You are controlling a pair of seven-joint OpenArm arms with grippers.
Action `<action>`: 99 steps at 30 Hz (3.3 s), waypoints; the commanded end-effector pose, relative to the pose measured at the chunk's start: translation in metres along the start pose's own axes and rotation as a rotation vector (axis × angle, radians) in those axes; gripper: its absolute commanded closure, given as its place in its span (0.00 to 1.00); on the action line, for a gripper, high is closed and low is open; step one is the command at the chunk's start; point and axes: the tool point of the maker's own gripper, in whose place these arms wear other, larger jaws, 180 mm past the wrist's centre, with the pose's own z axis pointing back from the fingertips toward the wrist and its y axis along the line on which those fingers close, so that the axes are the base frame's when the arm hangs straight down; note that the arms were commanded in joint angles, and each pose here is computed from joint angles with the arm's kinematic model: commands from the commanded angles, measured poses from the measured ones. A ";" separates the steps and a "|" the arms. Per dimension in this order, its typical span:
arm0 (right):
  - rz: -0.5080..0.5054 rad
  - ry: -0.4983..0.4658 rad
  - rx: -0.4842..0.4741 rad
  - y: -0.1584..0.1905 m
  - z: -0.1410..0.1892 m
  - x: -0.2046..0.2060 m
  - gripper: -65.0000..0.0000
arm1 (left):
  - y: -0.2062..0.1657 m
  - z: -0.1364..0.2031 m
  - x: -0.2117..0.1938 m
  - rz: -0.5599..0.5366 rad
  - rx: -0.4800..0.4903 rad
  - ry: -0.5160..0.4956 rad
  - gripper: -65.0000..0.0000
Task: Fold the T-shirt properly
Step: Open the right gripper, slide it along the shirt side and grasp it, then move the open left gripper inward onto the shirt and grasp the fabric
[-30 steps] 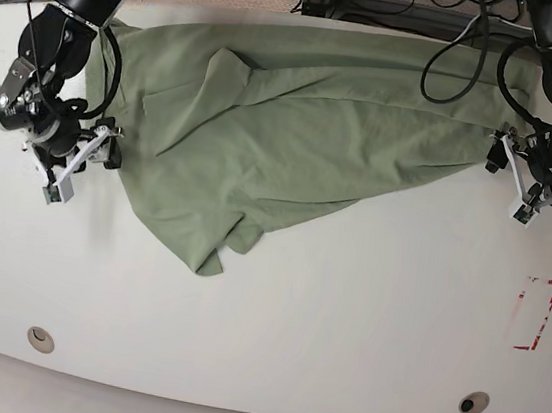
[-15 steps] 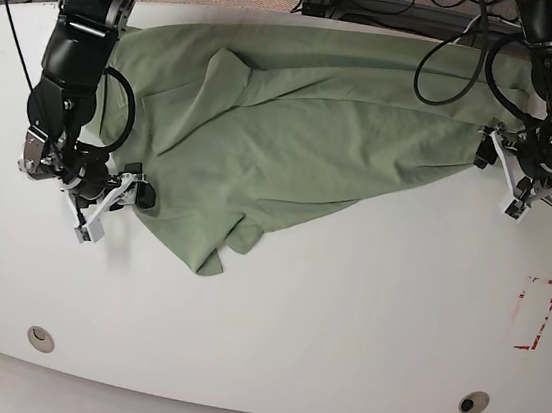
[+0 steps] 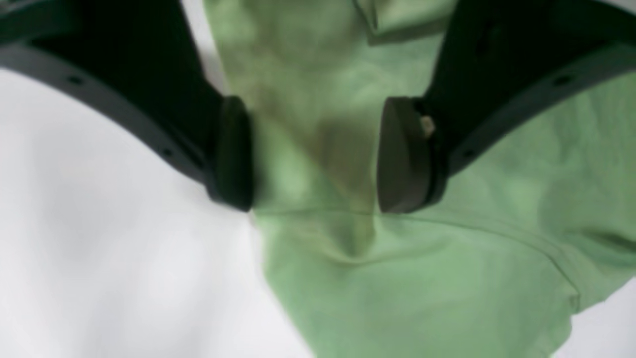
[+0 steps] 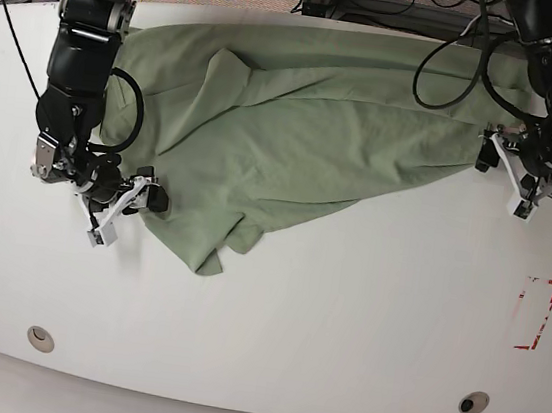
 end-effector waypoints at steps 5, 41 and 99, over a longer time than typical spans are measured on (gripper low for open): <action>0.020 -0.032 -0.002 0.000 0.003 0.017 0.75 | -0.018 -0.019 0.022 0.100 -0.040 -0.072 0.22; 0.070 -0.024 -0.004 0.010 0.010 0.021 0.84 | -0.059 0.001 0.083 -0.158 -0.097 -0.200 0.96; 0.041 -0.054 -0.167 -0.026 0.018 0.039 0.36 | -0.114 -0.031 0.075 -0.266 -0.249 -0.080 0.96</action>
